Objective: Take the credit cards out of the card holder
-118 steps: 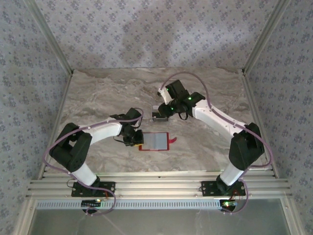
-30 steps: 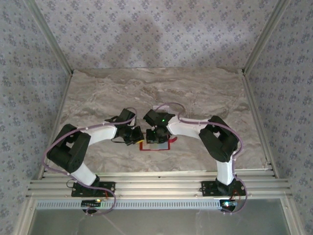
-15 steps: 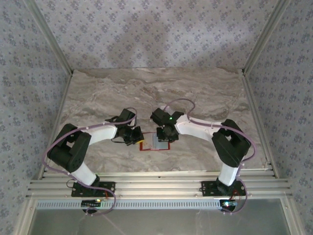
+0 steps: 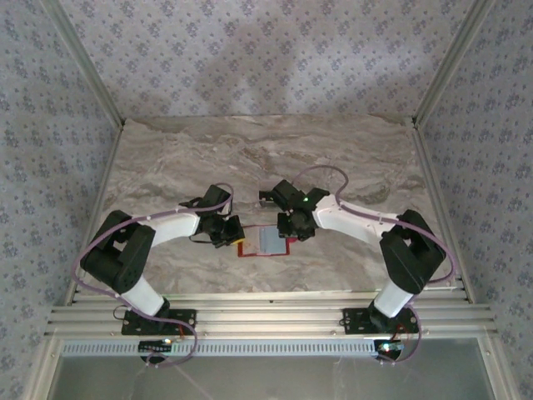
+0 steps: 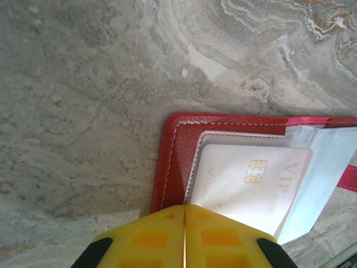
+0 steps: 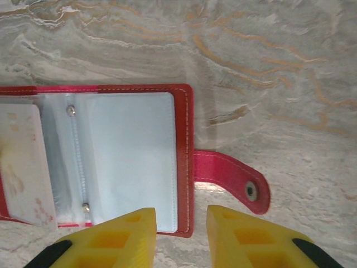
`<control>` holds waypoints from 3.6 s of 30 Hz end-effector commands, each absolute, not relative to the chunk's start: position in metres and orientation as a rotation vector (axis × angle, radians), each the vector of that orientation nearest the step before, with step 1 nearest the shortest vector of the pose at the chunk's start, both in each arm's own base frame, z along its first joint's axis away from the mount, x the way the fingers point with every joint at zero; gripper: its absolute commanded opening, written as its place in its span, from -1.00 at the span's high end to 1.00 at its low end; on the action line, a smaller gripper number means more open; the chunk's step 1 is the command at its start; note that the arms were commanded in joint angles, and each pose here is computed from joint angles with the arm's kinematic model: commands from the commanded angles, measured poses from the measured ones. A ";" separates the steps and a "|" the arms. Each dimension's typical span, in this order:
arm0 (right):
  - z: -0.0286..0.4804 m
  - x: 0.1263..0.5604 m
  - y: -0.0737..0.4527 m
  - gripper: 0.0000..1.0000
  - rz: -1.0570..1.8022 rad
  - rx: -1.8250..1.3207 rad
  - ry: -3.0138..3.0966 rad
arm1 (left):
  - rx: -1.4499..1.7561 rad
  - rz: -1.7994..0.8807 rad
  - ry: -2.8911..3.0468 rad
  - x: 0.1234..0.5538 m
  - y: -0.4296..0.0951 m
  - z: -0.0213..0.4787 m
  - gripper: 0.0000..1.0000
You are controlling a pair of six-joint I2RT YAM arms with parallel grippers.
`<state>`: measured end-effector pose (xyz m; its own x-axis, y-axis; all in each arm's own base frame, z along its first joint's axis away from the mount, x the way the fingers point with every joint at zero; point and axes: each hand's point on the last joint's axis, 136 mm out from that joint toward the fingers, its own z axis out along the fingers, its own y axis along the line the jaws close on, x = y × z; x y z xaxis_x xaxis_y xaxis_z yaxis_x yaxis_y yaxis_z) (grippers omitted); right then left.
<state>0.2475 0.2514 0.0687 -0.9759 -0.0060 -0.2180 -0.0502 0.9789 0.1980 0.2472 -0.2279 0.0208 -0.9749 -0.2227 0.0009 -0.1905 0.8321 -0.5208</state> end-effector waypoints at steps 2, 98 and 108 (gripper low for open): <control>0.075 0.249 0.287 0.38 0.649 -0.088 2.856 | -0.339 -0.711 3.029 0.234 -0.216 0.007 0.83; 0.029 0.247 0.321 1.00 1.076 -0.006 2.853 | -0.188 -0.653 3.095 0.229 -0.233 0.012 0.63; 0.035 0.249 0.311 1.00 1.040 0.014 2.834 | -0.178 -0.570 3.105 0.228 -0.224 0.011 0.67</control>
